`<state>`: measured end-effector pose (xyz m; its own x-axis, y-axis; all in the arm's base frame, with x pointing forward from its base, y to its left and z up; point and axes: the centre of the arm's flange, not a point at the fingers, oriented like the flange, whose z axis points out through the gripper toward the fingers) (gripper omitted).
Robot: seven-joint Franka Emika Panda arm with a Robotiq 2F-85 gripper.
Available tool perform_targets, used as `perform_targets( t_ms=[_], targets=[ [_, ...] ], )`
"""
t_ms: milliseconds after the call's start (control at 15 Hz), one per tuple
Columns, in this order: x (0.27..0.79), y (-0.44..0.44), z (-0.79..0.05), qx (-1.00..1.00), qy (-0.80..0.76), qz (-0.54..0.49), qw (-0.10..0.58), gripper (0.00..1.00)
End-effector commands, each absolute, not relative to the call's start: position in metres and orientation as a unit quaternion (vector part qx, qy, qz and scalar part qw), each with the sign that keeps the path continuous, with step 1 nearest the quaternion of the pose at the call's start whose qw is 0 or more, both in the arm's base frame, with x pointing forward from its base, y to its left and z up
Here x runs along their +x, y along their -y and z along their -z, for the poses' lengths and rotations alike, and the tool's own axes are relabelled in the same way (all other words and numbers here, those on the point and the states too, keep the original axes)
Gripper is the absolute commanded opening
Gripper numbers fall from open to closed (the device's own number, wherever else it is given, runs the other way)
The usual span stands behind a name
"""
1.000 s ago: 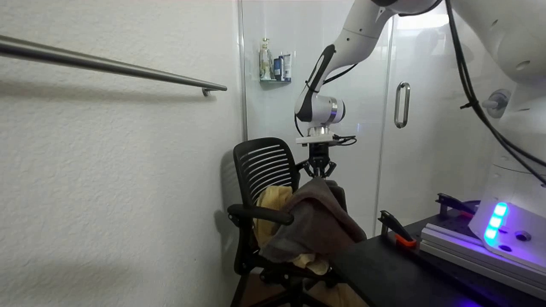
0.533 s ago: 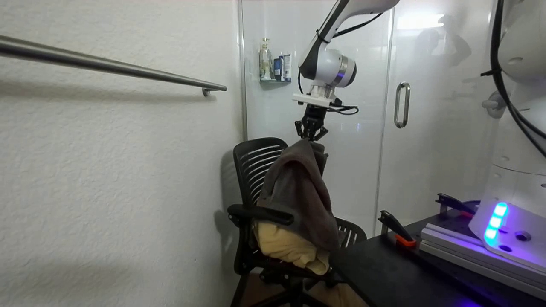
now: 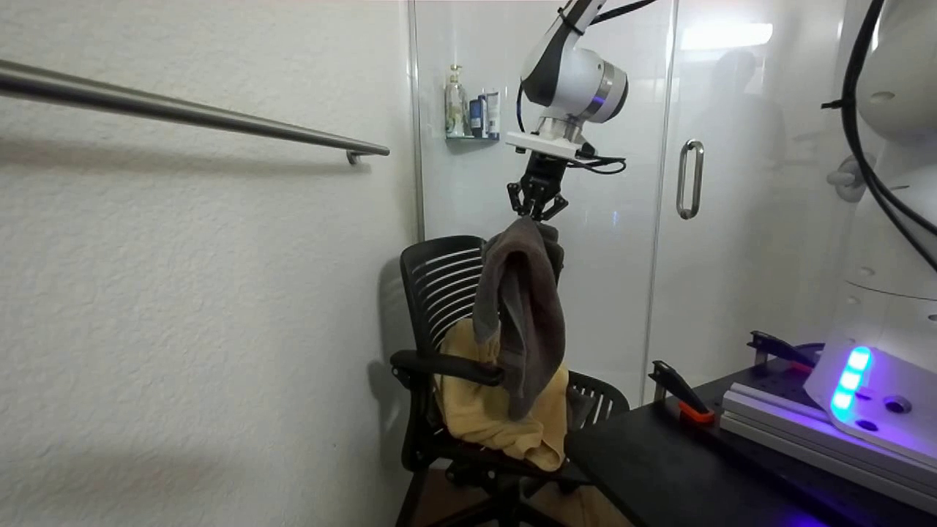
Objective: Hang the grey towel on the back of the chair
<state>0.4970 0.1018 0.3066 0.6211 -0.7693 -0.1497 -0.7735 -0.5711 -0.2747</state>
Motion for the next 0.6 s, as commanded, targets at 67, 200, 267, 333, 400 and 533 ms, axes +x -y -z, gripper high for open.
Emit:
perform_targets(
  t_ms=[67,200,267,333,400,533],
  targets=[
    [0.504,-0.119,-0.286,-0.878,-0.452,0.018,0.156,0.03],
    [0.525,-0.150,-0.311,-0.844,-0.490,0.058,0.209,0.03],
    [0.529,-0.165,-0.328,-0.831,-0.503,0.072,0.227,0.03],
    [0.535,-0.186,-0.354,-0.817,-0.516,0.080,0.245,0.03],
    [0.539,-0.204,-0.375,-0.803,-0.528,0.089,0.262,0.03],
    [0.548,-0.231,-0.418,-0.770,-0.553,0.107,0.300,0.03]
  ],
)
